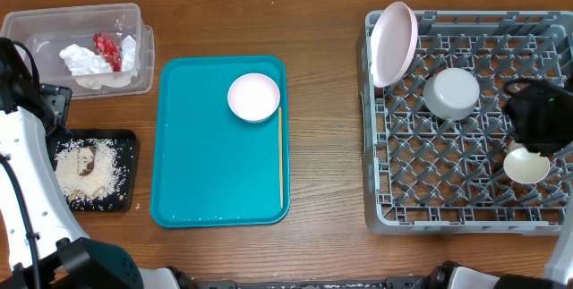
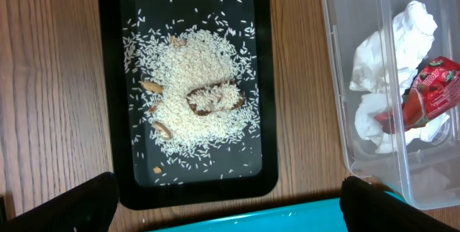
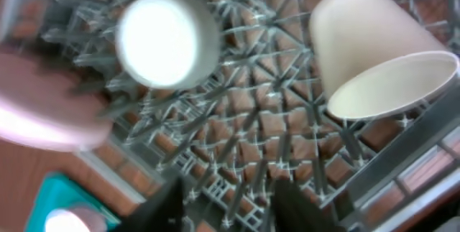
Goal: Sort waste into correct bins and load items into the dishwasher
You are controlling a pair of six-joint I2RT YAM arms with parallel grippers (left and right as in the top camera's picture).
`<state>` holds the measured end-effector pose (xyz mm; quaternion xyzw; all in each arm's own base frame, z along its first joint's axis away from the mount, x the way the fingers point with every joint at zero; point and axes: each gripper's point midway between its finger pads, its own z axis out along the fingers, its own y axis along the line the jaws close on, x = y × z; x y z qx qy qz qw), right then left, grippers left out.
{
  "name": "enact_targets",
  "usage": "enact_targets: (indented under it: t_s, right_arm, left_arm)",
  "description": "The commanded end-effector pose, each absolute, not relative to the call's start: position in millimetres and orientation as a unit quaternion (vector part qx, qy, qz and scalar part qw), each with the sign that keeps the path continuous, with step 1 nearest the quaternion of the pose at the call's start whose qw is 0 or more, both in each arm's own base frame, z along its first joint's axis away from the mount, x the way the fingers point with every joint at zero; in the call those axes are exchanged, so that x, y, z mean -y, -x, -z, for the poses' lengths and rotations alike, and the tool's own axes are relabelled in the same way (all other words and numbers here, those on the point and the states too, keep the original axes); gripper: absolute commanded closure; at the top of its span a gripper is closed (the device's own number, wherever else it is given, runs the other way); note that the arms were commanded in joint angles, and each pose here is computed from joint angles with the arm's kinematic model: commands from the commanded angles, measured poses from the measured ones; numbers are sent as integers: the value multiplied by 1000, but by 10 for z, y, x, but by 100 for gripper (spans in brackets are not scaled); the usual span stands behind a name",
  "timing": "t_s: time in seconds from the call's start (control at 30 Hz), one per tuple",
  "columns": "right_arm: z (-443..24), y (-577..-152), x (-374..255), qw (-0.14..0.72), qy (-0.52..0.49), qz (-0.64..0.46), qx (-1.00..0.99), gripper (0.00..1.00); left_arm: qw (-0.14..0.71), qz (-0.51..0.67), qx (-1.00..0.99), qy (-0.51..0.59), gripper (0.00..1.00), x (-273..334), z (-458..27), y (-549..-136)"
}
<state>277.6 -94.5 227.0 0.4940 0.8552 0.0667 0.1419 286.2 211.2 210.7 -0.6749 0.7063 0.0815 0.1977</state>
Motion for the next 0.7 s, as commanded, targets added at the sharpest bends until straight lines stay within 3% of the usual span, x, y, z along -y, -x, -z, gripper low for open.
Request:
enact_targets:
  t_s: [0.0, 0.2, 0.53, 0.67]
  right_arm:
    - [-2022, -2697, 1116, 132, -575, -20, -807, 51]
    - [-1761, -2678, 1231, 134, -603, 11, -787, 51]
    - [-1756, -2489, 1366, 128, -619, 76, -771, 51]
    - [-1766, -2540, 1397, 140, -619, 76, -769, 41]
  left_arm:
    - [197, -92, -709, 670, 0, -2139, -2112, -2840]
    - [197, -92, -709, 670, 0, -2139, -2112, -2840]
    - [197, -92, -709, 670, 0, -2139, -2112, -2840]
    - [198, -92, -709, 670, 0, -2140, -2113, -2841]
